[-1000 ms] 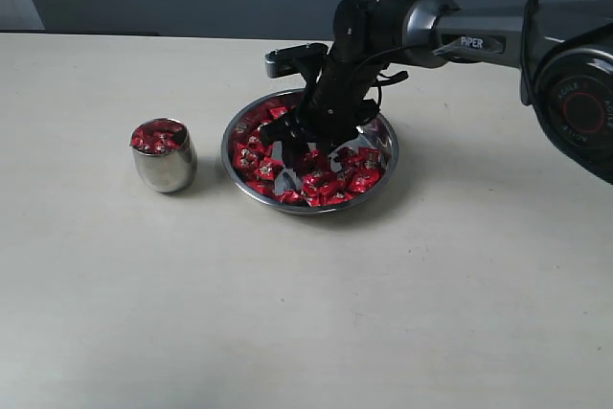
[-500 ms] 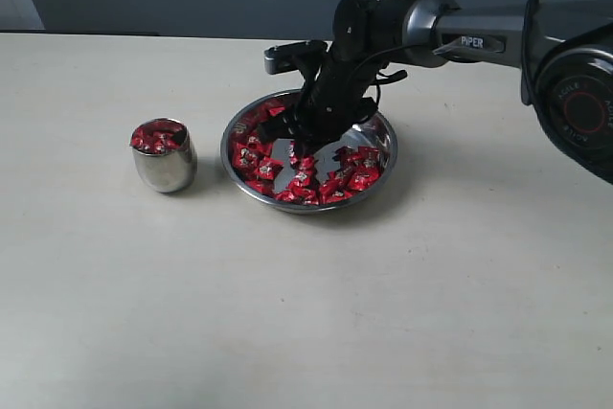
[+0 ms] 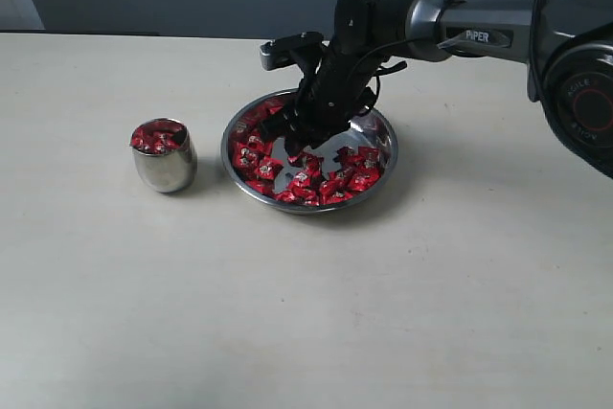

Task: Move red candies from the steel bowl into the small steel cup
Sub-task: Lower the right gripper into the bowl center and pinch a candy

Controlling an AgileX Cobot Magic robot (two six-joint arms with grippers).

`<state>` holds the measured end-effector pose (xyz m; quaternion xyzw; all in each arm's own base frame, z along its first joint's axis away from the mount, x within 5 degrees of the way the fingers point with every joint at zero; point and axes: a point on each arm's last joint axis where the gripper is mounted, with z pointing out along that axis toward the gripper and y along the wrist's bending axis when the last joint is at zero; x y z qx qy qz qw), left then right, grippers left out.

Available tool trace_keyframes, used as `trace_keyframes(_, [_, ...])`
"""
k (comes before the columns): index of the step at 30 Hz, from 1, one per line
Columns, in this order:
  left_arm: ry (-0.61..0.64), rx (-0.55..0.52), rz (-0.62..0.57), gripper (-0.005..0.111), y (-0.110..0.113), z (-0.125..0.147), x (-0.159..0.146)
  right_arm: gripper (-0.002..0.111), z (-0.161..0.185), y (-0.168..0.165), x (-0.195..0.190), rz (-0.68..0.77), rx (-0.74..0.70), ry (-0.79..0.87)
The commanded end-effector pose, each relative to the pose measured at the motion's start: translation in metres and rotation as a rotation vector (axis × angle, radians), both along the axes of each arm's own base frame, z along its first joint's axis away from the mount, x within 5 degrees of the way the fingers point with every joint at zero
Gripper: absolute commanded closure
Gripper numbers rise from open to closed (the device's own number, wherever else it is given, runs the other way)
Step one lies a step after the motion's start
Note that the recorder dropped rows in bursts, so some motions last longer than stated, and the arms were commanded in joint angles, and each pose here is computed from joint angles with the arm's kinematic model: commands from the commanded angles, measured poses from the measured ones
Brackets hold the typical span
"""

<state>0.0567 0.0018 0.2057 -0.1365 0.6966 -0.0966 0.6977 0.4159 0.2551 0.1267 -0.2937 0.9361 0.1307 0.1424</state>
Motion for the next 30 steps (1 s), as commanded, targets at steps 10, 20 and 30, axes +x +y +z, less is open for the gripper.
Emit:
trace_keyframes(10, [-0.006,-0.010,0.002,0.106,0.000,-0.001,0.000,0.081,0.002,-0.010,-0.004,0.048,-0.097,0.031])
trace_keyframes(20, [-0.006,-0.010,0.002,0.106,0.000,-0.001,0.000,0.104,0.002,-0.010,-0.004,0.048,-0.098,0.032])
trace_keyframes(30, [-0.006,-0.010,0.002,0.106,0.000,-0.001,0.000,0.109,0.017,-0.008,-0.001,0.035,-0.059,-0.032])
